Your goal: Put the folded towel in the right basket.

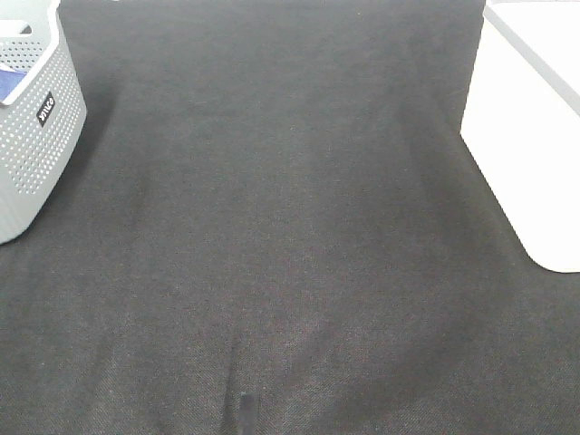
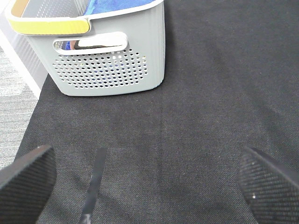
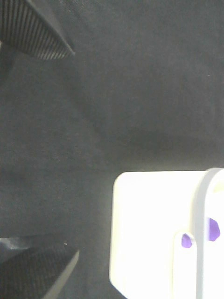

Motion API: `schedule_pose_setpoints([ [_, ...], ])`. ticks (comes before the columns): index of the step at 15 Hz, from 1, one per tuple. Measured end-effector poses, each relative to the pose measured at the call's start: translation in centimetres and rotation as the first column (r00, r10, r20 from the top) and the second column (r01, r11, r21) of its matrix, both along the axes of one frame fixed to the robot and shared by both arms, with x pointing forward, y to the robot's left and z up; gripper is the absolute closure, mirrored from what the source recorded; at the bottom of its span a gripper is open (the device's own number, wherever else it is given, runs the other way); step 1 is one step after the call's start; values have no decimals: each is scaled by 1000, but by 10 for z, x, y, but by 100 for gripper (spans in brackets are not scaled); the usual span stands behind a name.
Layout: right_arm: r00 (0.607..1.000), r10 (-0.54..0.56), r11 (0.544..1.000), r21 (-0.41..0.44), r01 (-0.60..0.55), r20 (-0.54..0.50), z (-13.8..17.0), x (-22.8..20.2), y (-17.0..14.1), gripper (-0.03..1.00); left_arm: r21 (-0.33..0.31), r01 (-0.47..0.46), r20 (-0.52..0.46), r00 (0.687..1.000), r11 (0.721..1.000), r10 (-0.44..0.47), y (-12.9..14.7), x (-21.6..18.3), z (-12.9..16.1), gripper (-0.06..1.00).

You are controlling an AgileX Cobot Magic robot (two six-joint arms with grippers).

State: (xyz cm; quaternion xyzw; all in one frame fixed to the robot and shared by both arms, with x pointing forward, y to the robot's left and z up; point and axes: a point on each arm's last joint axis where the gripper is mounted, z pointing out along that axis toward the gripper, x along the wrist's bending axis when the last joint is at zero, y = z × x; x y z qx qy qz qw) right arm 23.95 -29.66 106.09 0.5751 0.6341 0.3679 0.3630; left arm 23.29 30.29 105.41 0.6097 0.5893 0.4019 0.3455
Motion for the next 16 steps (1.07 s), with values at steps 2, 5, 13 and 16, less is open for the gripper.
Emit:
schedule_pose_setpoints([
  [2, 1000, 0, 1000, 1, 0, 17, -7, -6, 0, -1, 0, 0, 0, 1000, 1000, 0, 0, 0, 0, -5],
  [5, 1000, -2, 1000, 8, 2, 21, -8, -7, 0, -1, 0, 0, 0, 1000, 1000, 0, 0, 0, 0, -5],
  [13, 1000, -4, 1000, 12, 4, 20, -8, -7, 0, -1, 0, 0, 0, 1000, 1000, 0, 0, 0, 0, -5],
  [16, 1000, -4, 1000, 12, 4, 20, -8, -7, 0, -1, 0, 0, 0, 1000, 1000, 0, 0, 0, 0, -5],
])
